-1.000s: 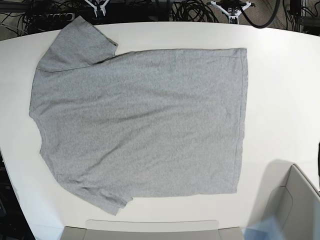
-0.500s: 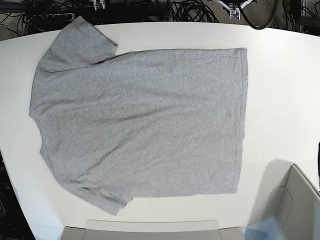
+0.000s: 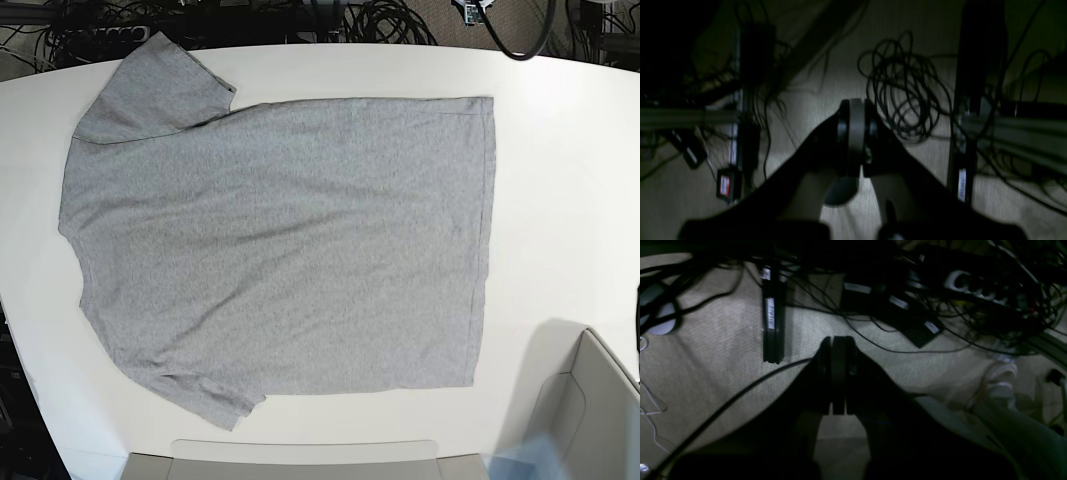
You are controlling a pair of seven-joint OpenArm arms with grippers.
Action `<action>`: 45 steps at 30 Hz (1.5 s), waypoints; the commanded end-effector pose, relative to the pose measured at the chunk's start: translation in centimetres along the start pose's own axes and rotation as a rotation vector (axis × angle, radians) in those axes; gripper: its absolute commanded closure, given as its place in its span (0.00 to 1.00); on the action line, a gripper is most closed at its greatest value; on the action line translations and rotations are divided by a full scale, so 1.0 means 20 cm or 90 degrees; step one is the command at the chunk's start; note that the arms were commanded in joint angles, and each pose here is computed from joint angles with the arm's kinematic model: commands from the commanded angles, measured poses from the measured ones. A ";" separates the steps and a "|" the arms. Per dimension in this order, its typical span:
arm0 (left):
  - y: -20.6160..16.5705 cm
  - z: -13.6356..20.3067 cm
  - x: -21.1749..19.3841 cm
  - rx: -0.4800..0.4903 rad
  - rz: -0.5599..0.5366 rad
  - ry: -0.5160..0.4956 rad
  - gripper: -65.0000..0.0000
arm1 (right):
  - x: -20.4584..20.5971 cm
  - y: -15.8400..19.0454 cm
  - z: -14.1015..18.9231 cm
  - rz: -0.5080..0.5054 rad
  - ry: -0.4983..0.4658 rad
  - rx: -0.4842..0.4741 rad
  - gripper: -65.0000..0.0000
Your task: Fold the T-shirt properly
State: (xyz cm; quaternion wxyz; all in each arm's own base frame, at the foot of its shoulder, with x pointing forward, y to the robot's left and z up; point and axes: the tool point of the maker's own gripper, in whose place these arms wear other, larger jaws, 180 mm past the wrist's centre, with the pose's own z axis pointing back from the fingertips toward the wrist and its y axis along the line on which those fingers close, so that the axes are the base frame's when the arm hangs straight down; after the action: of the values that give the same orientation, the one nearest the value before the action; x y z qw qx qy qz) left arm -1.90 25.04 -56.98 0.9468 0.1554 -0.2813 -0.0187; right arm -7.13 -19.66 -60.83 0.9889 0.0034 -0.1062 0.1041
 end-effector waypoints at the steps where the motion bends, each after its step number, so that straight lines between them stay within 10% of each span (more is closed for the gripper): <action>1: 0.03 0.03 0.00 0.005 -0.006 -0.013 1.00 | -0.05 -0.04 0.04 0.005 0.005 -0.007 0.99; 13: 0.11 0.24 0.26 0.011 0.000 -0.120 1.00 | -0.12 -0.09 0.37 -0.137 -0.035 0.025 0.99; 20: 0.29 0.32 0.25 0.035 0.088 -0.072 1.00 | -0.13 0.00 0.54 -0.183 -0.055 0.041 0.99; 45: 0.76 0.64 0.76 0.168 0.127 -0.204 1.00 | 0.87 -0.33 1.02 -0.224 -0.422 -0.060 1.00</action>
State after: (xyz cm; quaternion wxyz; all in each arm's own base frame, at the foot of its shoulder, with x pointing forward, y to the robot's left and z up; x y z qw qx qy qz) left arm 3.03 33.51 -35.30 0.8670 0.2326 -0.4296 0.0988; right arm 6.40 -23.21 -37.63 0.9074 0.0055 -0.4122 -0.0816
